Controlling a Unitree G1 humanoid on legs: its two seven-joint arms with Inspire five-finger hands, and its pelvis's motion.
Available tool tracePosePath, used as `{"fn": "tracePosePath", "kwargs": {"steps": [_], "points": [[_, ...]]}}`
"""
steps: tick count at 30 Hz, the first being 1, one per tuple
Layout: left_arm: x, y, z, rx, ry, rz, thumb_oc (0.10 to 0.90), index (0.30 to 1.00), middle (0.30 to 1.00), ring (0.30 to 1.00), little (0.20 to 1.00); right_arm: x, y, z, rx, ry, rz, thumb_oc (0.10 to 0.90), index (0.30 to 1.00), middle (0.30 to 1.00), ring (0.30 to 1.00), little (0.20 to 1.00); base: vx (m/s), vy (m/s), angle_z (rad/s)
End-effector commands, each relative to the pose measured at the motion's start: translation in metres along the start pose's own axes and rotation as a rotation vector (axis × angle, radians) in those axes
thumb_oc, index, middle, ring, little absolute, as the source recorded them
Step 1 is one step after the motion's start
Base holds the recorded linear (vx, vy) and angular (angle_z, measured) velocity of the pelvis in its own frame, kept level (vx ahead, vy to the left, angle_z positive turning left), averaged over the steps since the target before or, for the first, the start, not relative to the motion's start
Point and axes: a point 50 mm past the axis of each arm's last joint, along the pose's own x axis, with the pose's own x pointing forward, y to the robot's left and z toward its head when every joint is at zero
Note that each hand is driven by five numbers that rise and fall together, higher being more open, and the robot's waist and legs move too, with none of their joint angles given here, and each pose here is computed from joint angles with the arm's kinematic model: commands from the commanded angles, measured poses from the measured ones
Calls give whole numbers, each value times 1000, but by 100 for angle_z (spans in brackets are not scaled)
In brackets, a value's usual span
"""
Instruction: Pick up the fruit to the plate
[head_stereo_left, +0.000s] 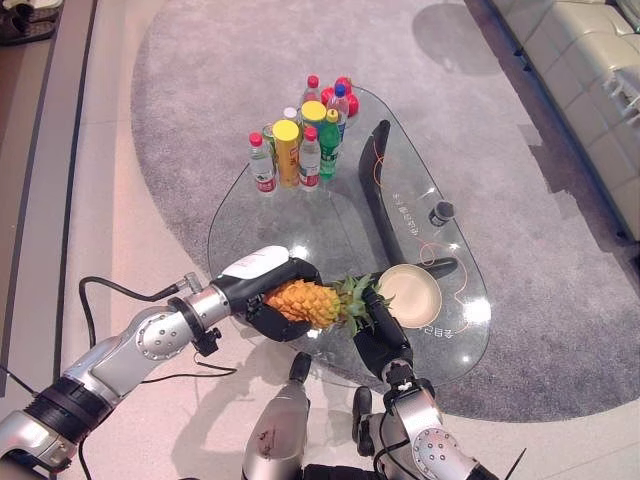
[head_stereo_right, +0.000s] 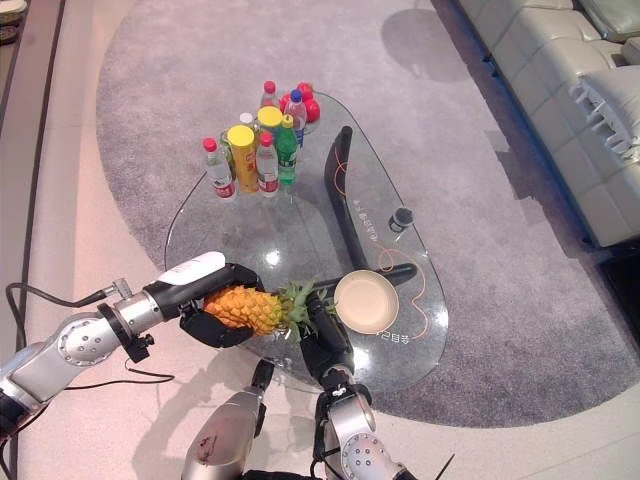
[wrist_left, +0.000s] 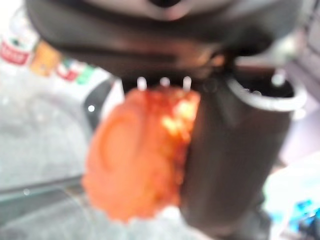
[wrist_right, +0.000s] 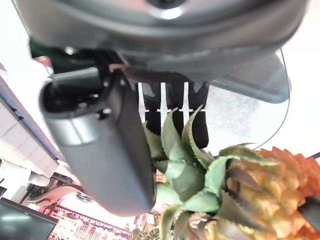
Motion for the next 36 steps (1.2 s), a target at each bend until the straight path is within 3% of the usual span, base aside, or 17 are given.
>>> {"fn": "tracePosePath", "kwargs": {"steps": [1, 5, 6, 7, 8, 36], "points": [[7, -35, 76, -92, -453, -101, 100, 300, 300, 300, 200, 11, 70, 29, 43, -152, 312, 100, 300, 300, 300, 200, 0, 0, 0], [8, -36, 74, -103, -430, -73, 100, 300, 300, 300, 200, 11, 69, 29, 40, -148, 308, 100, 300, 300, 300, 200, 0, 0, 0], [8, -36, 72, -110, -415, -61, 311, 481, 481, 481, 411, 10, 68, 28, 40, -149, 308, 100, 300, 300, 300, 200, 0, 0, 0], [8, -36, 72, -110, -415, -61, 311, 481, 481, 481, 411, 10, 68, 28, 40, -149, 308, 100, 300, 300, 300, 200, 0, 0, 0], [9, -37, 71, -112, -401, -52, 800, 900, 900, 900, 900, 10, 68, 28, 38, -148, 309, 100, 300, 300, 300, 200, 0, 0, 0], [7, -35, 61, -134, -318, -7, 800, 900, 900, 900, 900, 2, 74, 48, 8, -256, 342, 100, 300, 300, 300, 200, 0, 0, 0]]}}
